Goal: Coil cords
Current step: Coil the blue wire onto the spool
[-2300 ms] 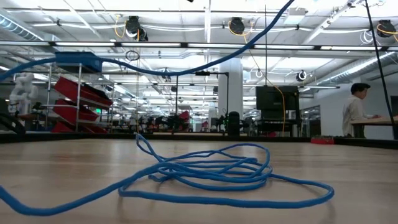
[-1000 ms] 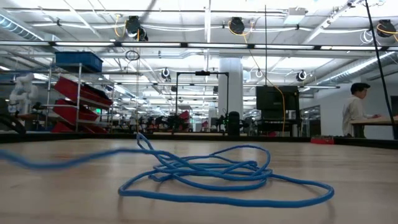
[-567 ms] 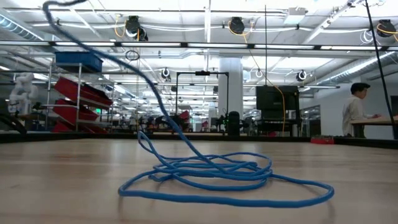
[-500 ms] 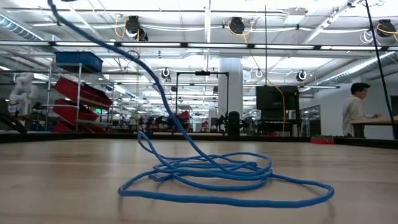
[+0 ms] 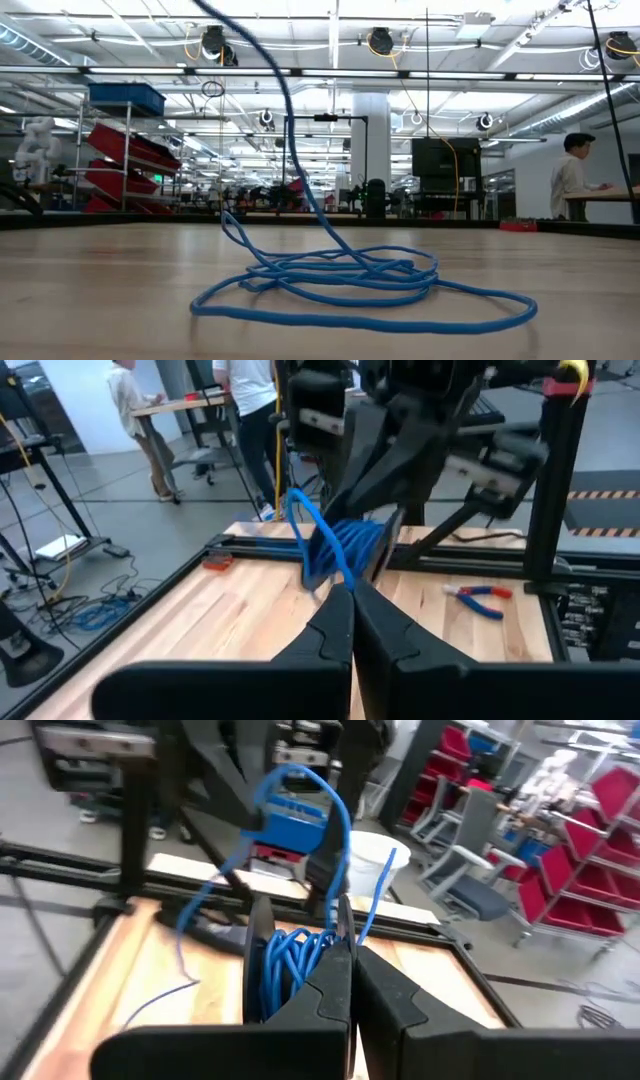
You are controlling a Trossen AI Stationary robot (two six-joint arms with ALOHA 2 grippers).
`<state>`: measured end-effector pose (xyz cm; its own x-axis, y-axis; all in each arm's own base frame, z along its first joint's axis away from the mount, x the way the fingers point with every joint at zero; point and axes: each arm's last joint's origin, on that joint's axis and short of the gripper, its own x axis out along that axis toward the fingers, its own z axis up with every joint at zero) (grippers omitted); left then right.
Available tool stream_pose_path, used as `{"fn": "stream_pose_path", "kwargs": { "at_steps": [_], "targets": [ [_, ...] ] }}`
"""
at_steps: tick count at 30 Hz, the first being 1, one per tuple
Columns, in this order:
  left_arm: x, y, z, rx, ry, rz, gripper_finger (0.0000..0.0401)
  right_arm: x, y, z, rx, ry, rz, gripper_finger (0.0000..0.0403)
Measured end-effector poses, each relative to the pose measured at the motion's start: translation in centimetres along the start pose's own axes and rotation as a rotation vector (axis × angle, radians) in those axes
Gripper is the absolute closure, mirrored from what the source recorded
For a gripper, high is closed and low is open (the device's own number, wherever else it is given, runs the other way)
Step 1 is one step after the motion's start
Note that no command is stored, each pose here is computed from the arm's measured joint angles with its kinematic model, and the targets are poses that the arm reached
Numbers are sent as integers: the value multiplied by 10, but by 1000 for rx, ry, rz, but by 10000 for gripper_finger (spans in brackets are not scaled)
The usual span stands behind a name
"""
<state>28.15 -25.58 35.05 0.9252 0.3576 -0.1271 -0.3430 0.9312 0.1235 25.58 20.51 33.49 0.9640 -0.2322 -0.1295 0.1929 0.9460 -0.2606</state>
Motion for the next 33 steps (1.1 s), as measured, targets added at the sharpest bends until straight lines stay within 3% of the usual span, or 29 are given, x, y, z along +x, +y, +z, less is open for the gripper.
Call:
{"fn": "stream_pose_path", "kwargs": {
  "at_steps": [7, 14, 23, 33],
  "targets": [
    [0, -2, 4, -18, -14, -49, 399, 12, 1, -5, 1, 5, -126, 403],
    [5, 0, 10, -27, -42, -54, 400, 12, 1, -5, 11, 4, -126, 403],
    [37, 10, 19, -90, -88, -159, 400, 20, 4, -6, 26, -9, -142, 403],
    [73, -1, 0, -109, -98, -233, 400, 23, 2, -6, 61, -11, -157, 403]
  ]
}}
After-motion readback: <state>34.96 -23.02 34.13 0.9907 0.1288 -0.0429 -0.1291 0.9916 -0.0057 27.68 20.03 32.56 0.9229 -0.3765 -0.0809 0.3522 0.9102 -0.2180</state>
